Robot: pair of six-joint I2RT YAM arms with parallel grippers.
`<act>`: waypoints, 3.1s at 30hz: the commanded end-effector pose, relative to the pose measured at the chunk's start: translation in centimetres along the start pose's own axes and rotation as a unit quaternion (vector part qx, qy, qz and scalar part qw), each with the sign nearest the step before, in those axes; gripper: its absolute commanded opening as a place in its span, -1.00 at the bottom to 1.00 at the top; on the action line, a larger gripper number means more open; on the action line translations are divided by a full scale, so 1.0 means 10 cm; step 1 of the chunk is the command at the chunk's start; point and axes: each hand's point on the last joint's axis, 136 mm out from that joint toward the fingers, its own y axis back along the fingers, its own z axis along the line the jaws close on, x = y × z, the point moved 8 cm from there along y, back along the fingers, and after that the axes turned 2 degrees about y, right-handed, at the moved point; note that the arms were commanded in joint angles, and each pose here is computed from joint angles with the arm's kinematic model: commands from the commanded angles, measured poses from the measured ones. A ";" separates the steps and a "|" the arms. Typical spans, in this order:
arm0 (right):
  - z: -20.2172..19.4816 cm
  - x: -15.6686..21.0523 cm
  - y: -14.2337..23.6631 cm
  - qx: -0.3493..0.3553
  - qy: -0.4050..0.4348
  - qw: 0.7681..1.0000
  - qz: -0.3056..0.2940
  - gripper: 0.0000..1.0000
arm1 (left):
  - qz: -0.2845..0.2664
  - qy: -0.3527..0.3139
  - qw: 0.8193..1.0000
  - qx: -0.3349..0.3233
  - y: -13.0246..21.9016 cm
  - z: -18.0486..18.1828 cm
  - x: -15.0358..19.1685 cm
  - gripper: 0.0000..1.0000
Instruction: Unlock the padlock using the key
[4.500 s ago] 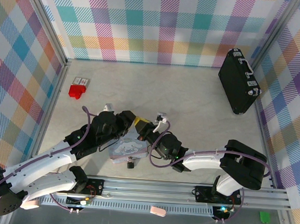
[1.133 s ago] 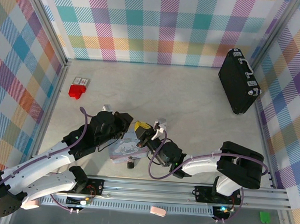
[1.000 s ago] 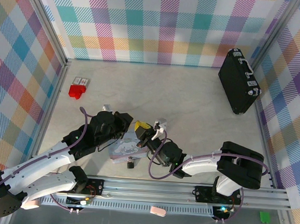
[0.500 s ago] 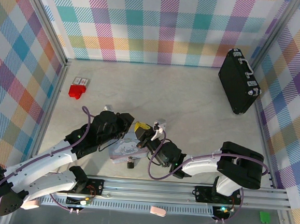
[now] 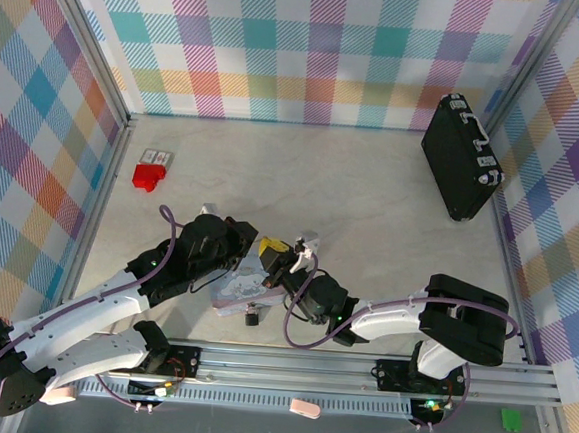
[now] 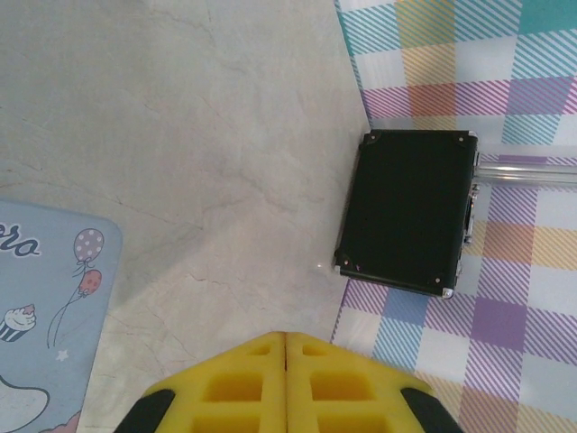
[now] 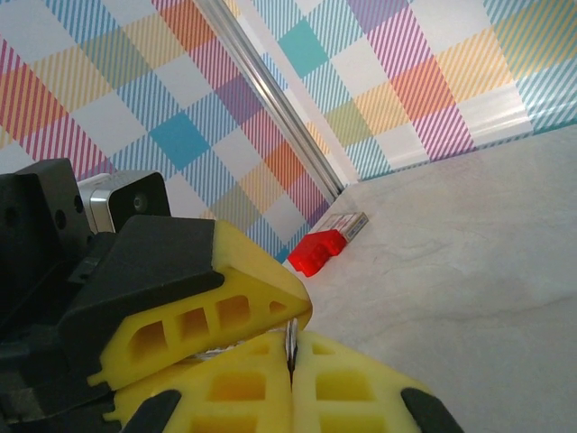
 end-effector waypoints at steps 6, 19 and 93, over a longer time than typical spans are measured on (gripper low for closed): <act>0.15 -0.17 0.00 -0.017 -0.006 1.000 -0.026 -0.94 | -0.009 -0.014 1.000 -0.003 0.00 -0.03 -0.03 -0.96; 0.00 -0.35 0.11 0.004 -0.040 0.999 0.027 0.07 | -0.038 -0.110 0.993 -0.025 0.06 -0.11 -0.17 -1.00; -0.21 -0.89 0.37 -0.290 -0.033 0.946 0.141 -0.46 | 0.206 -0.543 0.784 0.218 0.01 -0.78 0.34 -1.00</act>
